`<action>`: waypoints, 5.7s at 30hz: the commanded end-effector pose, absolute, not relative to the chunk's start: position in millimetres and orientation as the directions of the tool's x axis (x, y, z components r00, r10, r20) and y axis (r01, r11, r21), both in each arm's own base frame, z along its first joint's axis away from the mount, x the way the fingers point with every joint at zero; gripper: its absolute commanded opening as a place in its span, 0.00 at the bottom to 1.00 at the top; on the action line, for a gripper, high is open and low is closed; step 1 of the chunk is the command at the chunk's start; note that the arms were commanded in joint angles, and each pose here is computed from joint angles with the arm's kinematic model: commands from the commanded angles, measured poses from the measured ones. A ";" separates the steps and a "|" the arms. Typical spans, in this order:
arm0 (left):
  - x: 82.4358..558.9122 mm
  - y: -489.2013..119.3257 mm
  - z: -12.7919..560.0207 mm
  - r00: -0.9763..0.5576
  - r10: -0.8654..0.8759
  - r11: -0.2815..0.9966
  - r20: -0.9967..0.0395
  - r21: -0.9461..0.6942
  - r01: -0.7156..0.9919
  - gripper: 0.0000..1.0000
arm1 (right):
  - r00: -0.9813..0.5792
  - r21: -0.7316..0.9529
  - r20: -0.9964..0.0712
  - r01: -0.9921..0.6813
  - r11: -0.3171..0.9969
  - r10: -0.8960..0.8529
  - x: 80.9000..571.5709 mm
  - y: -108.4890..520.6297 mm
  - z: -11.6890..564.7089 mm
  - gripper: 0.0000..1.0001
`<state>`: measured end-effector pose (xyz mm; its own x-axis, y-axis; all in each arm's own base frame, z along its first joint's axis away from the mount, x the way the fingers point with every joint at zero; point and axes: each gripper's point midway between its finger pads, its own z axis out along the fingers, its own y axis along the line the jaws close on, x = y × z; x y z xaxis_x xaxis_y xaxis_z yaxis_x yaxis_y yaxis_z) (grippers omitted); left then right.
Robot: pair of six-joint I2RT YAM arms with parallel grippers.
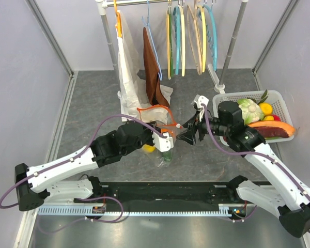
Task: Place the food in the zip-top bag and seal the zipper
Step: Zip the zipper food storage bag at the center of the board.
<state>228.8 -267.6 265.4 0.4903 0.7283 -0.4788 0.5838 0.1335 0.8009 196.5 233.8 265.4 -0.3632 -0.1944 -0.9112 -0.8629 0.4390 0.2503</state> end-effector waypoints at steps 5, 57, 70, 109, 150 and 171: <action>232.6 -278.8 300.7 0.446 0.665 0.276 -0.599 0.752 0.599 0.02 | -0.397 0.313 -0.915 -0.817 0.485 -0.077 221.3 245.7 263.2 0.62; 200.1 -326.1 310.0 0.065 0.410 0.353 -0.910 0.224 0.909 0.09 | 0.097 -0.147 -0.957 -0.975 0.167 -0.275 176.4 245.0 325.7 0.00; 180.9 -316.0 301.8 0.215 0.404 0.185 -0.889 0.309 0.933 0.02 | 0.162 -0.208 -0.927 -0.972 0.107 -0.337 163.7 233.9 309.6 0.24; 167.6 -320.2 320.2 0.181 0.320 0.173 -0.930 0.245 0.954 0.51 | 0.178 -0.226 -0.923 -0.968 0.108 -0.341 180.3 247.7 322.9 0.00; 168.9 -348.3 320.2 0.209 0.292 0.085 -0.933 0.243 0.966 0.10 | 0.290 -0.323 -0.898 -0.945 0.051 -0.331 168.2 246.7 335.4 0.00; 178.7 -320.2 292.1 0.210 0.392 0.120 -0.896 0.276 0.954 0.03 | 0.309 -0.341 -0.895 -0.939 0.048 -0.323 163.3 243.6 338.3 0.00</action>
